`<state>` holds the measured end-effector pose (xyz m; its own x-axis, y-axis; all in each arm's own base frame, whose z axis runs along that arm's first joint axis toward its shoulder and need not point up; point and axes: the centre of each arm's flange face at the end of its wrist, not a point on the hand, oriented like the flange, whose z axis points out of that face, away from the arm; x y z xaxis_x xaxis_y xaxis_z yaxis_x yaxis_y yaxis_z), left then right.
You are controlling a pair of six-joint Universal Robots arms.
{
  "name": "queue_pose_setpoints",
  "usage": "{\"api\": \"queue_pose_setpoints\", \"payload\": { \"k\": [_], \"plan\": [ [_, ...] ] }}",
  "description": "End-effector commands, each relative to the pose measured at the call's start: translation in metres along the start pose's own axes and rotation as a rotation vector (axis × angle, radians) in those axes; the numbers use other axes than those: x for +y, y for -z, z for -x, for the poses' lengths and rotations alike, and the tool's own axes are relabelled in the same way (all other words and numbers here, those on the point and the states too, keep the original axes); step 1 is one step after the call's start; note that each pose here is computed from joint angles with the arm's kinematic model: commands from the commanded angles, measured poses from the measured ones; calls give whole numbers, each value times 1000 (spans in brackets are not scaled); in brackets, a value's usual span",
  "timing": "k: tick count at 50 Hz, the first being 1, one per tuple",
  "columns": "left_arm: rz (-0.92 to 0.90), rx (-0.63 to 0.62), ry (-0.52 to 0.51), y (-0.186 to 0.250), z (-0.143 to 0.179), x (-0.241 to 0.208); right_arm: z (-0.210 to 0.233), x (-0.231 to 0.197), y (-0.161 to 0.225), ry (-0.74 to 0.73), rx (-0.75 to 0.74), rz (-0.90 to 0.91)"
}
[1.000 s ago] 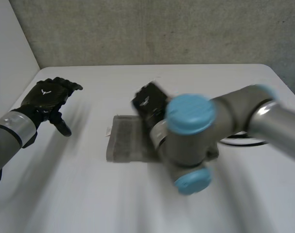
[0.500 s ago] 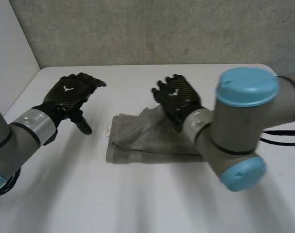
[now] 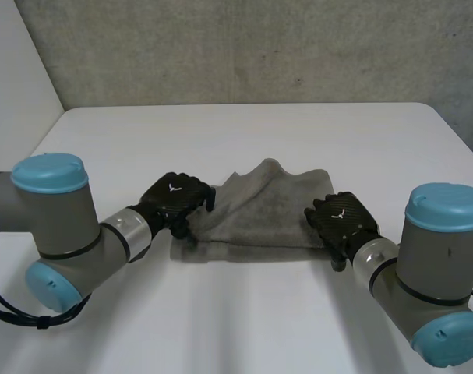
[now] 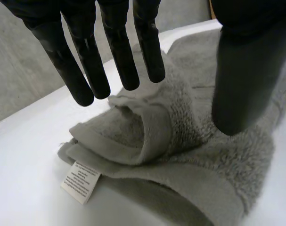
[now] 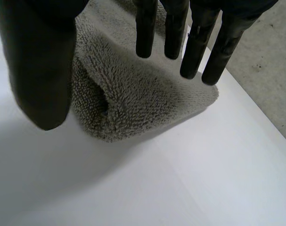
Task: Fold the towel.
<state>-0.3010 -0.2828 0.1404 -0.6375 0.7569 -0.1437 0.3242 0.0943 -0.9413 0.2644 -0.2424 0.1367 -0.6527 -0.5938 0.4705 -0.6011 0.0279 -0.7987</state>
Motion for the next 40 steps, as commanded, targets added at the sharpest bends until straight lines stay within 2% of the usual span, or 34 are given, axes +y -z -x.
{"api": "queue_pose_setpoints", "payload": {
  "k": [1, 13, 21, 29, 34, 40],
  "plan": [
    [16, 3, 4, -8, 2, 9, -2, 4, -3, -42, 16, -13],
    [26, 1, 9, -12, 2, 15, 1, 7, -4, -48, 3, -7],
    [30, -60, -1, -9, 7, 10, 1, 9, -3, -48, 8, -11],
    [15, -69, -5, 17, 2, -5, 3, 10, 0, -51, 7, -17],
    [40, -71, 8, 41, -7, 2, 3, 10, 0, -62, 0, -23],
    [62, -67, 16, 49, -13, 12, 4, 10, -1, -64, -1, -27]
  ]
}}
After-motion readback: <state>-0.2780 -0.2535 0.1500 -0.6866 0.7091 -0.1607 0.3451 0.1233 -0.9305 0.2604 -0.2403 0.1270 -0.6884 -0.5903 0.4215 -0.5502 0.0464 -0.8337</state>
